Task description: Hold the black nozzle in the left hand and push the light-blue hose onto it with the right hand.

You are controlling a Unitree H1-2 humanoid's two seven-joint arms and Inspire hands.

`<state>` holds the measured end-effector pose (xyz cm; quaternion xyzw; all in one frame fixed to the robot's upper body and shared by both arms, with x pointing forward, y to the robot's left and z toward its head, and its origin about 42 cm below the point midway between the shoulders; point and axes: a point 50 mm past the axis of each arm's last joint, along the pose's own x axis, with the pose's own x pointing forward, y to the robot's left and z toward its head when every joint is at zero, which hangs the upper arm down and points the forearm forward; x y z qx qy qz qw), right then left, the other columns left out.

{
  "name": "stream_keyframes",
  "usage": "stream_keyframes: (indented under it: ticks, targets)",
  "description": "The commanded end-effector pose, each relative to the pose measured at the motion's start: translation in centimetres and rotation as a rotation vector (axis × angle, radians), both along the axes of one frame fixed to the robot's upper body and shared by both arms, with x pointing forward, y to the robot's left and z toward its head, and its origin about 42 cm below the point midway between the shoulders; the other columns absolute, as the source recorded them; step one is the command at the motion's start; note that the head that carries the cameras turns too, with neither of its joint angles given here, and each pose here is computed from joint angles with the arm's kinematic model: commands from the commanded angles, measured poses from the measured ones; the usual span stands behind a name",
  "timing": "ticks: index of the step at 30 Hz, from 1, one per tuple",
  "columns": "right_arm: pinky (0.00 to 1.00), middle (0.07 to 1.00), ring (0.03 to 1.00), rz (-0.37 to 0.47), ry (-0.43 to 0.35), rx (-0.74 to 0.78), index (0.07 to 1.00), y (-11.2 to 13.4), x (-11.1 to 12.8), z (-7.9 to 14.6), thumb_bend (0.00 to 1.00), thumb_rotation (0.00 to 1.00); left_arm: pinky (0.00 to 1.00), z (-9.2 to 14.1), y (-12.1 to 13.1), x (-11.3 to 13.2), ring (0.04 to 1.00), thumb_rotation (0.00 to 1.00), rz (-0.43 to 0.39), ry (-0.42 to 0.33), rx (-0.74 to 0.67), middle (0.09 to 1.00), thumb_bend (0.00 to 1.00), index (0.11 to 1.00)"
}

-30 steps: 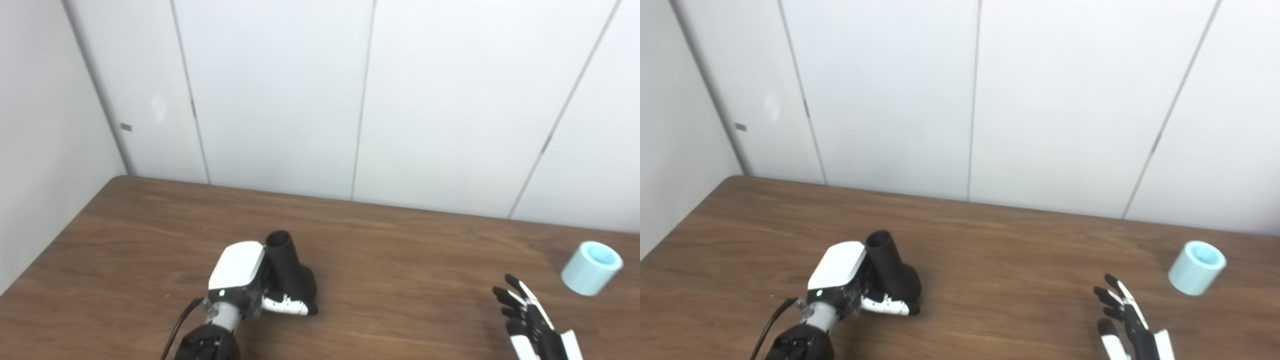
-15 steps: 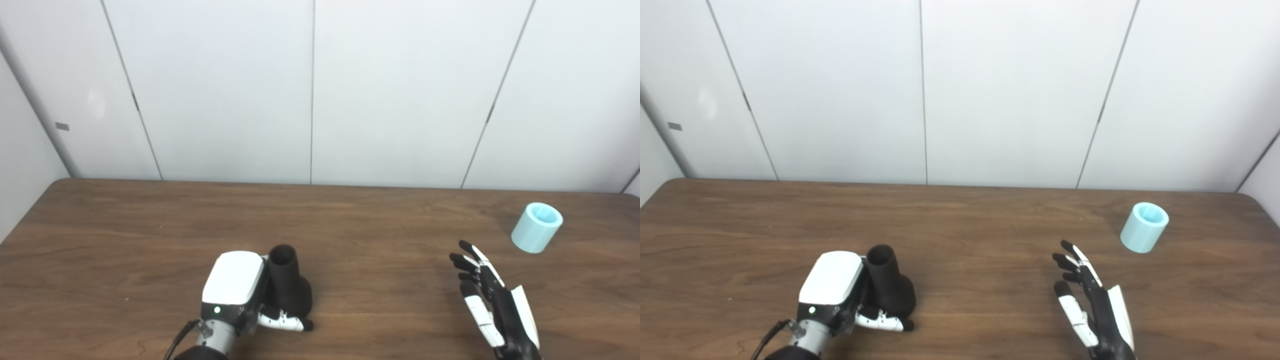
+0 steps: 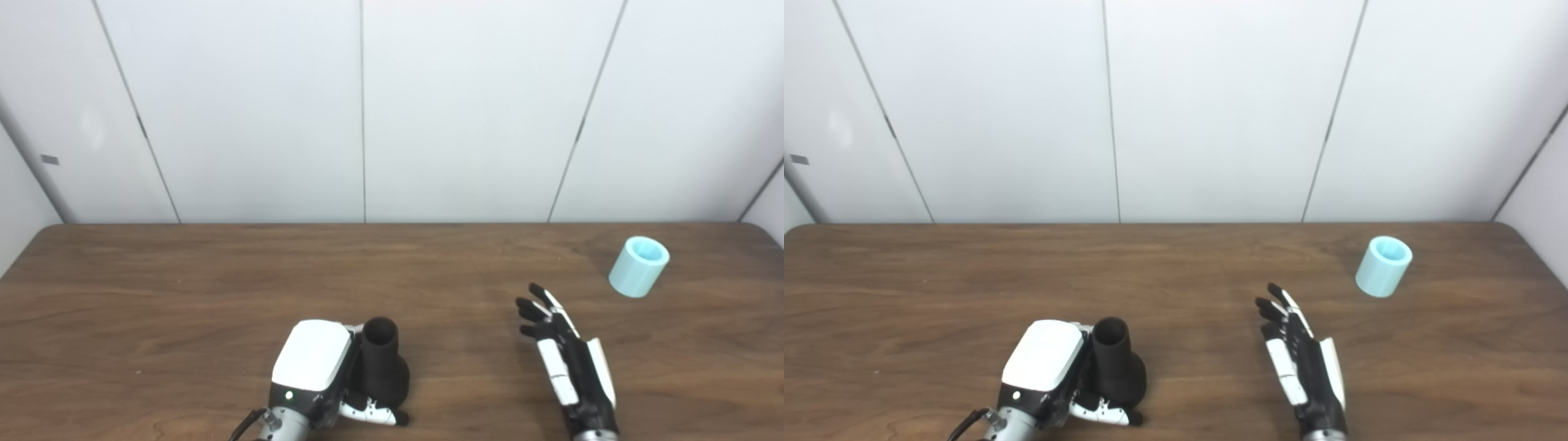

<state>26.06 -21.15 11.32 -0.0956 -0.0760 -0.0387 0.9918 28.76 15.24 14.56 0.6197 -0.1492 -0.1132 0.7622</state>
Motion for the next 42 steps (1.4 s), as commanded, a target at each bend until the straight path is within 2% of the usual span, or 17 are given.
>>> stream_keyframes:
  ticks: [1,3,6,9,10,14,20,23,27,30,33,34,36,42]
  targets:
    - [0.76,0.834,0.833,-0.002,0.089,0.024,0.899,0.0,-1.4,-1.7,0.47,0.81,0.5,-1.2,-0.3,-0.7,0.54,0.0,-0.033,0.055,0.013,0.451,0.52,0.497]
    - [0.75,0.833,0.831,-0.008,0.074,0.006,0.891,-0.4,-1.3,-0.5,0.48,0.68,0.5,-1.3,-0.4,-0.8,0.541,0.0,-0.034,0.061,0.008,0.451,0.53,0.497]
    - [0.8,0.815,0.823,-0.039,0.029,-0.058,0.855,-1.5,-1.0,1.3,0.53,0.43,0.5,-1.3,-0.4,-0.8,0.542,0.0,-0.035,0.062,0.006,0.45,0.53,0.496]
    - [0.75,0.814,0.81,-0.058,-0.022,-0.115,0.841,-3.1,-0.4,3.1,0.6,0.29,0.5,-1.3,-0.4,-0.9,0.543,0.0,-0.038,0.068,0.012,0.454,0.53,0.494]
    - [0.73,0.812,0.801,-0.066,-0.037,-0.154,0.837,-3.8,-0.1,3.9,0.62,0.27,0.5,-1.3,-0.4,-1.0,0.547,0.0,-0.04,0.069,0.016,0.459,0.53,0.493]
    - [0.73,0.803,0.799,-0.096,-0.081,-0.251,0.829,-5.9,1.0,7.0,0.72,0.27,0.5,-1.3,0.0,-0.9,0.544,0.0,-0.041,0.072,0.017,0.459,0.53,0.494]
    - [0.72,0.806,0.798,-0.156,-0.149,-0.436,0.817,-9.2,3.7,11.4,0.76,0.2,0.49,-1.1,0.9,-0.8,0.538,0.0,-0.031,0.073,0.006,0.449,0.53,0.496]
    - [0.73,0.822,0.81,-0.187,-0.15,-0.544,0.816,-10.1,4.8,13.0,0.78,0.21,0.46,-1.1,1.4,-0.8,0.512,0.0,-0.027,0.076,0.002,0.436,0.53,0.493]
    - [0.75,0.813,0.808,-0.208,-0.154,-0.692,0.815,-10.8,6.0,14.6,0.79,0.21,0.51,-1.1,2.0,-0.8,0.552,0.0,-0.029,0.08,0.004,0.464,0.53,0.489]
    - [0.76,0.812,0.824,-0.219,-0.15,-0.835,0.817,-11.5,7.0,15.9,0.8,0.2,0.51,-1.0,2.4,-0.7,0.55,0.0,-0.035,0.076,0.006,0.467,0.53,0.49]
    - [0.77,0.823,0.844,-0.228,-0.128,-0.973,0.817,-12.1,8.1,17.0,0.81,0.19,0.51,-0.9,2.7,-0.6,0.556,0.0,-0.034,0.079,0.008,0.476,0.53,0.488]
    - [0.78,0.826,0.85,-0.225,-0.1,-1.013,0.818,-12.5,8.7,17.4,0.81,0.19,0.51,-0.9,2.8,-0.5,0.556,0.0,-0.031,0.086,0.004,0.476,0.53,0.488]
    - [0.88,0.851,0.897,-0.219,-0.054,-1.054,0.827,-13.0,9.6,17.8,0.81,0.19,0.5,-0.8,3.0,-0.5,0.548,0.0,-0.027,0.095,-0.003,0.46,0.53,0.491]
    - [0.98,0.896,0.97,-0.2,0.121,-1.129,0.855,-14.9,12.6,18.8,0.85,0.19,0.49,-0.7,3.4,-0.4,0.534,0.0,-0.032,0.091,0.0,0.453,0.53,0.493]
